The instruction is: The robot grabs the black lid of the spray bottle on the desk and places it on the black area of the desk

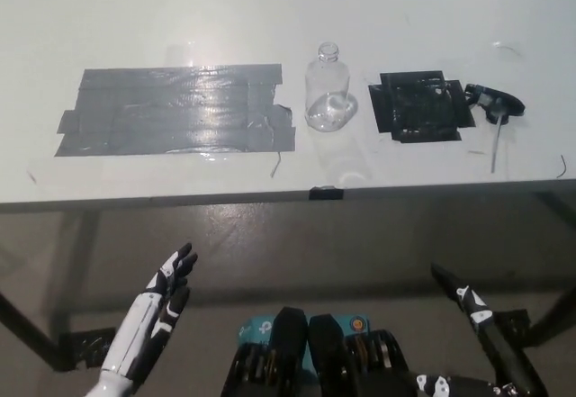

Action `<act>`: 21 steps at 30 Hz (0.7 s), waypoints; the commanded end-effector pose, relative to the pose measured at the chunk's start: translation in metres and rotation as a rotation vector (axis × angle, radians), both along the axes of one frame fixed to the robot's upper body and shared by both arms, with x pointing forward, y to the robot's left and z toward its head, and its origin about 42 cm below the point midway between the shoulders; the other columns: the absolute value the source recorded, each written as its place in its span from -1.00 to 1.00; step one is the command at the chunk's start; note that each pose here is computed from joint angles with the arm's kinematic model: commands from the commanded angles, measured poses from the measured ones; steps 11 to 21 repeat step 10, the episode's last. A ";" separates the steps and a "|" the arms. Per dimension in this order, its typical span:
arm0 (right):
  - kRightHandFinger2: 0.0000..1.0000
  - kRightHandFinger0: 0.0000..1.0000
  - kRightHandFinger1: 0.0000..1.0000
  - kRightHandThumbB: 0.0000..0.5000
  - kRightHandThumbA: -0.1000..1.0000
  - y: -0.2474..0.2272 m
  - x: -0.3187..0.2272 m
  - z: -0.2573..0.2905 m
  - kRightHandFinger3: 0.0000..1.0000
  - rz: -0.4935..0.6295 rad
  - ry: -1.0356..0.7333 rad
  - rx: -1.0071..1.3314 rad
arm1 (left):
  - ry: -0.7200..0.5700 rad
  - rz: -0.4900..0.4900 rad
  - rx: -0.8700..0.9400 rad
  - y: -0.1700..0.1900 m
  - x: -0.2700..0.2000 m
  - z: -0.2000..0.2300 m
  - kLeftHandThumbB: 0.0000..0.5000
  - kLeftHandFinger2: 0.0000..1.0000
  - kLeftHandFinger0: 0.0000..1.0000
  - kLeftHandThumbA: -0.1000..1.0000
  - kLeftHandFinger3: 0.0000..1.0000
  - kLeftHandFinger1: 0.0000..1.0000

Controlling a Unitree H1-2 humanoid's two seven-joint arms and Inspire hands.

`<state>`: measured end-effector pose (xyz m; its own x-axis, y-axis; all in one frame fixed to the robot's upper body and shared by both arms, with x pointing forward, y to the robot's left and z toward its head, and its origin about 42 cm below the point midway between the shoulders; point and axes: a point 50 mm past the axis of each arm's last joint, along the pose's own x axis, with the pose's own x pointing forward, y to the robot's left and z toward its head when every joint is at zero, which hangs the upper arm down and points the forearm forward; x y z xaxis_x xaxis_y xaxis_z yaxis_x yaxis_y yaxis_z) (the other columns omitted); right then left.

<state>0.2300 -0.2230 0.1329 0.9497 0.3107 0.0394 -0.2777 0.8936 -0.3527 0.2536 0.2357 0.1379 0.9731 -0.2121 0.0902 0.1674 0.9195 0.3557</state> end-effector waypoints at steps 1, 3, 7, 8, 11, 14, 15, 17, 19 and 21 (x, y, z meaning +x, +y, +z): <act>1.00 1.00 1.00 0.14 0.97 0.000 0.001 0.005 1.00 -0.007 -0.116 0.009 | -0.044 -0.008 -0.023 0.001 -0.006 0.001 -0.68 1.00 1.00 1.00 1.00 1.00; 1.00 1.00 1.00 0.14 0.93 0.001 0.003 0.002 1.00 -0.002 -0.106 0.028 | -0.028 0.005 -0.026 0.003 -0.009 -0.003 -0.61 1.00 1.00 1.00 1.00 1.00; 1.00 1.00 1.00 0.18 0.98 0.006 -0.001 -0.003 1.00 0.009 -0.096 0.022 | -0.004 0.025 -0.036 0.008 -0.024 -0.014 -0.69 1.00 1.00 1.00 1.00 1.00; 1.00 1.00 1.00 0.15 0.97 0.007 -0.001 -0.003 1.00 0.011 -0.095 0.023 | 0.000 0.031 -0.042 0.009 -0.025 -0.017 -0.66 1.00 1.00 1.00 1.00 1.00; 1.00 1.00 1.00 0.18 0.96 0.007 -0.004 -0.005 1.00 0.010 -0.085 0.036 | 0.009 0.035 -0.041 0.009 -0.030 -0.021 -0.64 1.00 1.00 1.00 1.00 1.00; 1.00 1.00 1.00 0.18 0.96 0.007 -0.004 -0.005 1.00 0.010 -0.085 0.036 | 0.009 0.035 -0.041 0.009 -0.030 -0.021 -0.64 1.00 1.00 1.00 1.00 1.00; 1.00 1.00 1.00 0.18 0.96 0.007 -0.004 -0.005 1.00 0.010 -0.085 0.036 | 0.009 0.035 -0.041 0.009 -0.030 -0.021 -0.64 1.00 1.00 1.00 1.00 1.00; 1.00 1.00 1.00 0.18 0.96 0.007 -0.004 -0.005 1.00 0.010 -0.085 0.036 | 0.009 0.035 -0.041 0.009 -0.030 -0.021 -0.64 1.00 1.00 1.00 1.00 1.00; 1.00 1.00 1.00 0.18 0.96 0.007 -0.004 -0.005 1.00 0.010 -0.085 0.036 | 0.009 0.035 -0.041 0.009 -0.030 -0.021 -0.64 1.00 1.00 1.00 1.00 1.00; 1.00 1.00 1.00 0.18 0.96 0.007 -0.004 -0.005 1.00 0.010 -0.085 0.036 | 0.009 0.035 -0.041 0.009 -0.030 -0.021 -0.64 1.00 1.00 1.00 1.00 1.00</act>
